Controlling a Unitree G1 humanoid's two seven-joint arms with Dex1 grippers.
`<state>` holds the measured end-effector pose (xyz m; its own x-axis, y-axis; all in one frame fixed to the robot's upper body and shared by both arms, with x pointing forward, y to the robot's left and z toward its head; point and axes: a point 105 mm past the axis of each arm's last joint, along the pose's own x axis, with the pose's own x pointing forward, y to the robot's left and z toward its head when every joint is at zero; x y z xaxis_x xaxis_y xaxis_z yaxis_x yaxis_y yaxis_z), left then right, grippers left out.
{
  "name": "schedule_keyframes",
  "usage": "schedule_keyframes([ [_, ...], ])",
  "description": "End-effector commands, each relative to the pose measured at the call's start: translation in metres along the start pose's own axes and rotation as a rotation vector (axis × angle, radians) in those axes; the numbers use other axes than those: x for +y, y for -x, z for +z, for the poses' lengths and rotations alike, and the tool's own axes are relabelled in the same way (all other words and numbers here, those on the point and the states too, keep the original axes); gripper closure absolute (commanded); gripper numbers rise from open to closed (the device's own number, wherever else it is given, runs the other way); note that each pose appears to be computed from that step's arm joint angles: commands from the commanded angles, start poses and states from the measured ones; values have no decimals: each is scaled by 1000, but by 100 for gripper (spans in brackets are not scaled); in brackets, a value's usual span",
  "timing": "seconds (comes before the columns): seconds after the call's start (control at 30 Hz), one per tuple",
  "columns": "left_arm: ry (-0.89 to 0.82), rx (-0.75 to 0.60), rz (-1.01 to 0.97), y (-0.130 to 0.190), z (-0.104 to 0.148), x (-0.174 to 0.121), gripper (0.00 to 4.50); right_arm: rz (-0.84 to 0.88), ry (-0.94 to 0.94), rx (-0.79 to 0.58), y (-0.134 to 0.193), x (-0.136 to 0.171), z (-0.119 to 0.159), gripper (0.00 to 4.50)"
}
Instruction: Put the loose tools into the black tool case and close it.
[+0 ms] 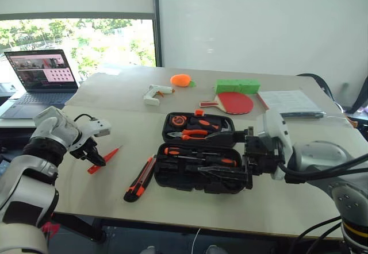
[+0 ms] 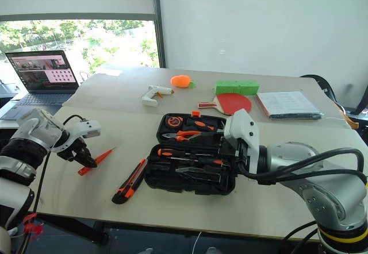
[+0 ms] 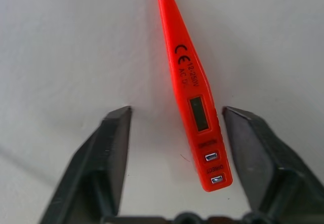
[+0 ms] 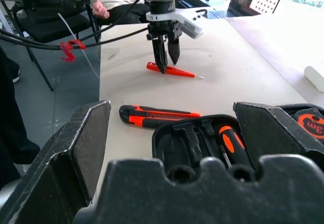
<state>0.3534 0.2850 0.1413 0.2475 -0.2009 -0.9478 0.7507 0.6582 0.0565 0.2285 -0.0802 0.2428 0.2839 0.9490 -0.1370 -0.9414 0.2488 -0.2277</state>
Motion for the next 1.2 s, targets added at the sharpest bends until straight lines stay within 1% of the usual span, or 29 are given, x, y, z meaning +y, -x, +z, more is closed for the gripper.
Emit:
schedule_keyframes([
  [0.03, 0, 35, -56, -13, -6, -7, 317, 4, 63, -34, 0, 2, 12, 0],
  [0.07, 1, 36, -54, -14, -6, -7, 352, 5, 64, -34, -1, 2, 13, 0],
  [0.13, 0, 38, -46, -16, -6, -6, 401, 11, 68, -35, -2, 1, 14, 0],
  [0.3, 11, 24, -20, -17, -8, 0, 408, 9, 68, -35, -1, 0, 15, 0],
  [0.43, -11, -30, 44, -11, -2, 11, 408, -11, 31, -8, 2, -2, 9, 0],
  [0.5, -70, -98, 101, -2, 11, 19, 408, -3, 0, 5, 7, 0, 6, 0],
  [0.57, -178, -215, 149, 13, 38, 22, 408, -20, -22, 33, 12, -1, 0, 0],
  [0.6, -235, -286, 160, 25, 58, 20, 408, -27, -31, 48, 15, 0, -2, 0],
  [0.63, -296, -343, 153, 37, 80, 14, 408, -33, -43, 63, 18, 0, -5, 0],
  [0.7, -378, -397, 125, 51, 105, 2, 408, -36, -59, 79, 23, 2, -9, 0],
  [0.73, -448, -416, 79, 55, 122, -12, 408, -42, -66, 90, 25, 3, -12, 0],
  [0.77, -495, -426, 47, 58, 133, -22, 408, -46, -70, 98, 26, 3, -13, 0],
  [0.8, -535, -430, 13, 59, 142, -32, 408, -51, -75, 103, 27, 3, -15, 0],
  [0.9, -738, -387, -133, 44, 173, -82, 408, -90, -89, 113, 28, 2, -21, 0],
  [0.97, -798, -366, -172, 35, 180, -100, 408, -105, -96, 113, 27, 1, -23, 0],
  [1.07, -876, -324, -229, 12, 187, -129, 408, -126, -105, 106, 25, 4, -26, 0],
  [1.13, -885, -287, -241, 0, 186, -140, 408, -144, -108, 103, 25, 6, -27, 0],
  [1.2, -895, -254, -240, -7, 182, -143, 408, -161, -113, 99, 25, 7, -28, 0],
])
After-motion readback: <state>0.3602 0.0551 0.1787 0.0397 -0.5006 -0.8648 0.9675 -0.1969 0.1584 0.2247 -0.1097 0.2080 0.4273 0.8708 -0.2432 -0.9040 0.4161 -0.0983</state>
